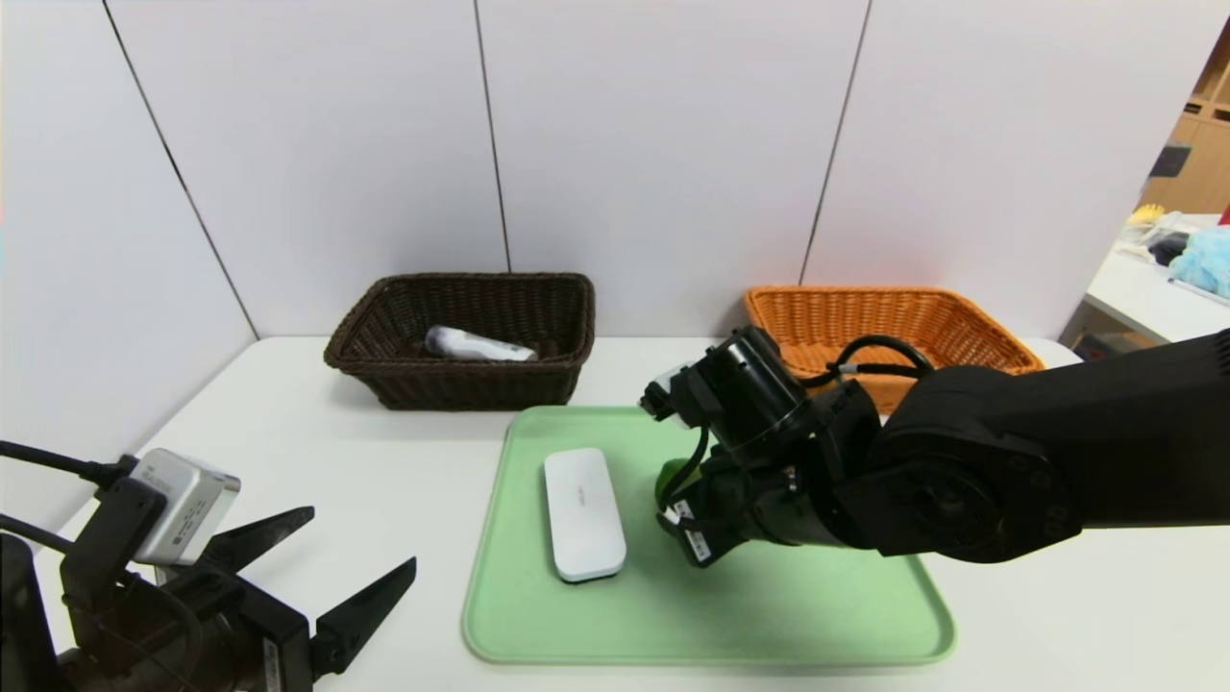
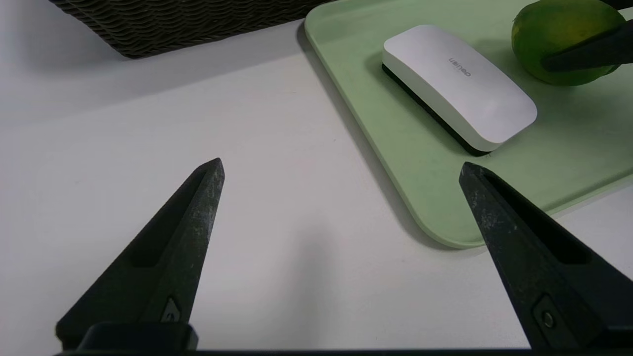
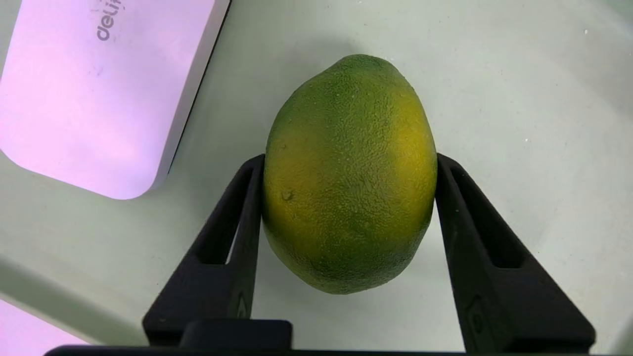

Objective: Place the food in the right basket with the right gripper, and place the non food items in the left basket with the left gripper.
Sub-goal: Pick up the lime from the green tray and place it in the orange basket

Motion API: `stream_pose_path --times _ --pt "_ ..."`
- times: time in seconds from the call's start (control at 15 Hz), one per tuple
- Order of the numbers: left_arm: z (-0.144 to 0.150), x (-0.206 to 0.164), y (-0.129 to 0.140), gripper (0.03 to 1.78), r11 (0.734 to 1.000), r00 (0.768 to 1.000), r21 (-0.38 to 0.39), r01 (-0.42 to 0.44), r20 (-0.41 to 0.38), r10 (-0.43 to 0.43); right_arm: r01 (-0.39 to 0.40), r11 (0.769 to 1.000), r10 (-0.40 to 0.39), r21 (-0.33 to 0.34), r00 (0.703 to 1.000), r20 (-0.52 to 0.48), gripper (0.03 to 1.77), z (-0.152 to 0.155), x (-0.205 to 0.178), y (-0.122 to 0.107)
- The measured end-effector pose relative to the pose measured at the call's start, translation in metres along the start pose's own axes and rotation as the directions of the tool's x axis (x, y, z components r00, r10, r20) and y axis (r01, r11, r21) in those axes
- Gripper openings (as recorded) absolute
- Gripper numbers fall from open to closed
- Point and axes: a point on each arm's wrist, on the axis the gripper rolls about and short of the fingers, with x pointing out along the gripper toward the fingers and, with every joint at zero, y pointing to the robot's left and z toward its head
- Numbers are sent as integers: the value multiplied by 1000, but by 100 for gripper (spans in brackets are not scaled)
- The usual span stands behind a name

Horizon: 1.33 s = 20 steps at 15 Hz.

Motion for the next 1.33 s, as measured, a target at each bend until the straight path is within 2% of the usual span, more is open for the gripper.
stream_pose_path --times 0.6,1.07,1.33 --pt "1 1 0 169 1000 1000 1 0 1 0 4 1000 -4 -28 1000 9 98 1 -4 -1" --pt "0 2 0 169 1000 1000 -2 -1 -7 1 23 999 -19 -45 997 79 97 12 -23 -5" --pt "1 3 -1 169 1000 1000 0 -1 -6 1 40 997 -30 -58 987 160 97 28 -45 -14"
